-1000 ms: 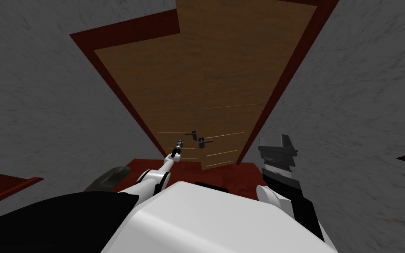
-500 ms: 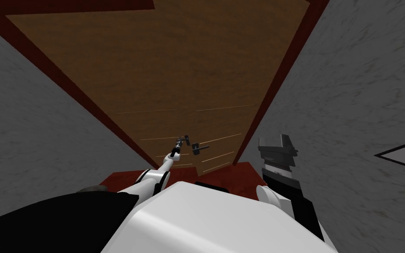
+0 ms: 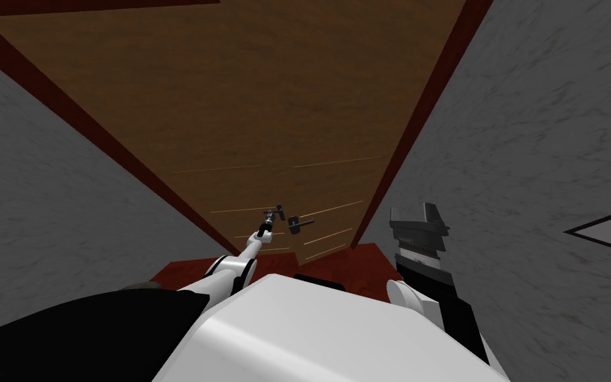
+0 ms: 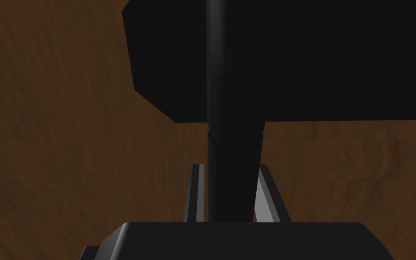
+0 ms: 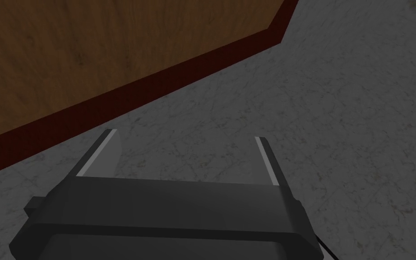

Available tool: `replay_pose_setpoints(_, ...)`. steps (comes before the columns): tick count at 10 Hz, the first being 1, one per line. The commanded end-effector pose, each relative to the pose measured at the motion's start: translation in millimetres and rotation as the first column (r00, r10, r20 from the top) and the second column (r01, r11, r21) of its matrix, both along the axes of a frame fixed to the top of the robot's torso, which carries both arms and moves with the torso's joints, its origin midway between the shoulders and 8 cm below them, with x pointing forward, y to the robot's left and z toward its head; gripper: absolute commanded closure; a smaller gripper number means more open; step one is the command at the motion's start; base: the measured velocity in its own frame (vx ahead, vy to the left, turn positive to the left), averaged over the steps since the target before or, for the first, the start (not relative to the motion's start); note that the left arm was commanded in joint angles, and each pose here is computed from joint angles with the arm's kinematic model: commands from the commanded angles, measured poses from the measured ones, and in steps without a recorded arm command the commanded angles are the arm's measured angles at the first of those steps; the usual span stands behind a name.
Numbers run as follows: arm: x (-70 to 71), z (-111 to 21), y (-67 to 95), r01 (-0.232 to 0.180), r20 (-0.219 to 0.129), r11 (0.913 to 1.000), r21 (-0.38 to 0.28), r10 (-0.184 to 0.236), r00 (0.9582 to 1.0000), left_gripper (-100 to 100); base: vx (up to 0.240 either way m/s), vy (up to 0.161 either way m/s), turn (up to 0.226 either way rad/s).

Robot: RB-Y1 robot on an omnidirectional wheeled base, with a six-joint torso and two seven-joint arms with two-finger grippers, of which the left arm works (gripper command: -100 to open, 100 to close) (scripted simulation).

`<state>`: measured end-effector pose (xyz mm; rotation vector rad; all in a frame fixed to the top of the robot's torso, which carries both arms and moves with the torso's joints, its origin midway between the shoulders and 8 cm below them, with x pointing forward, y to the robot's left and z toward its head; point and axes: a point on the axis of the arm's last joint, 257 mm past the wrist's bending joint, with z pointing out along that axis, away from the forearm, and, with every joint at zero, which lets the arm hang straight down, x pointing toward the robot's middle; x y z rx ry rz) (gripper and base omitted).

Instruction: Pull the door open

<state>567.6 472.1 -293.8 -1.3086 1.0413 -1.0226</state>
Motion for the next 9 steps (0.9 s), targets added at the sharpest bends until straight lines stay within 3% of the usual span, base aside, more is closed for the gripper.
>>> replay_pose_setpoints(1, -0.7, 1.0, 2.7, -0.003, 0.001, 1.0, 0.003, 0.003, 1.0, 100, 0.0, 0.0, 0.0)
replay_pose_setpoints(2, -0.7, 1.0, 2.7, -0.003, 0.001, 1.0, 0.003, 0.003, 1.0, 100, 0.0, 0.0, 0.0)
replay_pose_setpoints(3, -8.4, -3.3, 14.8, -0.014, -0.013, 0.9998, 0.012, 0.014, 0.9998, 100, -0.12, 0.076, -0.013)
replay_pose_setpoints(5, -11.1, -4.1, 18.9, -0.012, -0.018, 0.9998, 0.016, 0.013, 0.9998, 100, -0.201, 0.053, -0.042)
replay_pose_setpoints(9, -8.9, -4.1, 9.6, 0.024, -0.017, 0.9996, 0.014, -0.023, 0.9996, 100, -0.204, 0.017, -0.078)
